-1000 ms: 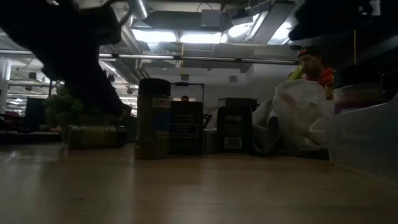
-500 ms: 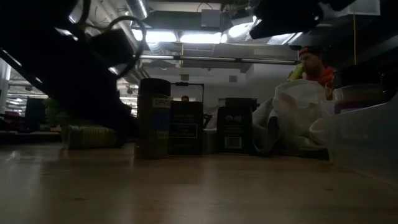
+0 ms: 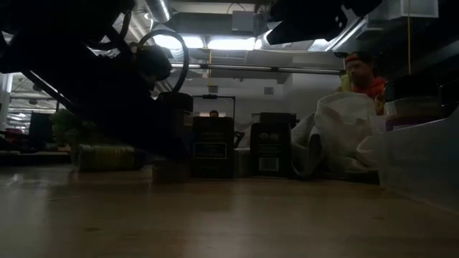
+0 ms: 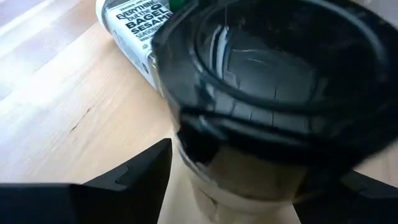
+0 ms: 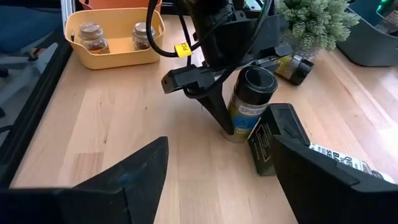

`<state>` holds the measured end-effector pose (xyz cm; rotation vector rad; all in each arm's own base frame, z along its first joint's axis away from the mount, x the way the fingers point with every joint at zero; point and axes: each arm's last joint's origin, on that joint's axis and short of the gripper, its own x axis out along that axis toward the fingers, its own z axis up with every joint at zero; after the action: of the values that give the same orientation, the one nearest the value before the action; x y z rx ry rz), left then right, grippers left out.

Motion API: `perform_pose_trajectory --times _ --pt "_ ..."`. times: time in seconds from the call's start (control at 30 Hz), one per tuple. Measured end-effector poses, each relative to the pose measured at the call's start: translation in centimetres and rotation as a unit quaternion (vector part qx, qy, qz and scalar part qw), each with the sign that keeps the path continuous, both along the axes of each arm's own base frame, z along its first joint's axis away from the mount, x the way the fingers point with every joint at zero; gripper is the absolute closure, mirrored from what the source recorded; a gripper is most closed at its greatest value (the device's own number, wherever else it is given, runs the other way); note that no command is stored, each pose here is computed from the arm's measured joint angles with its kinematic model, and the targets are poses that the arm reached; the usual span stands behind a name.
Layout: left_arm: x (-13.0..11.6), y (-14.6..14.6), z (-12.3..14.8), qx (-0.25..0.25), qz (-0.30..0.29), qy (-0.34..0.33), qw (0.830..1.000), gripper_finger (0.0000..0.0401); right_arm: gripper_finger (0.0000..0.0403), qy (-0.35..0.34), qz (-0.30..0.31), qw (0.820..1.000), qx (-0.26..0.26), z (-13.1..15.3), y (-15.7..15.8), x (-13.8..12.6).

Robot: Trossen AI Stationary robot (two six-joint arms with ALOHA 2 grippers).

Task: Sort spices by type
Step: Put the black seasoning bottle into the transparent bin

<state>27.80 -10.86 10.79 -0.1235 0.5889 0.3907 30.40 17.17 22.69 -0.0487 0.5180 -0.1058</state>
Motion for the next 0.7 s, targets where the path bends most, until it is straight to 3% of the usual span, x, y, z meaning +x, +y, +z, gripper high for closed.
perform_pose_trajectory --times 0.4,0.7 --pt "0.2 -0.1 0.2 -0.002 -0.007 -0.008 1.0 0.026 0.0123 -0.001 -0.014 1.0 0.005 0.0 -0.6 0.3" --pt "0.6 -1.1 3.2 -0.017 -0.089 -0.073 0.993 0.0258 0.0123 -0.057 -0.029 0.996 0.055 0.9 -0.5 1.0"
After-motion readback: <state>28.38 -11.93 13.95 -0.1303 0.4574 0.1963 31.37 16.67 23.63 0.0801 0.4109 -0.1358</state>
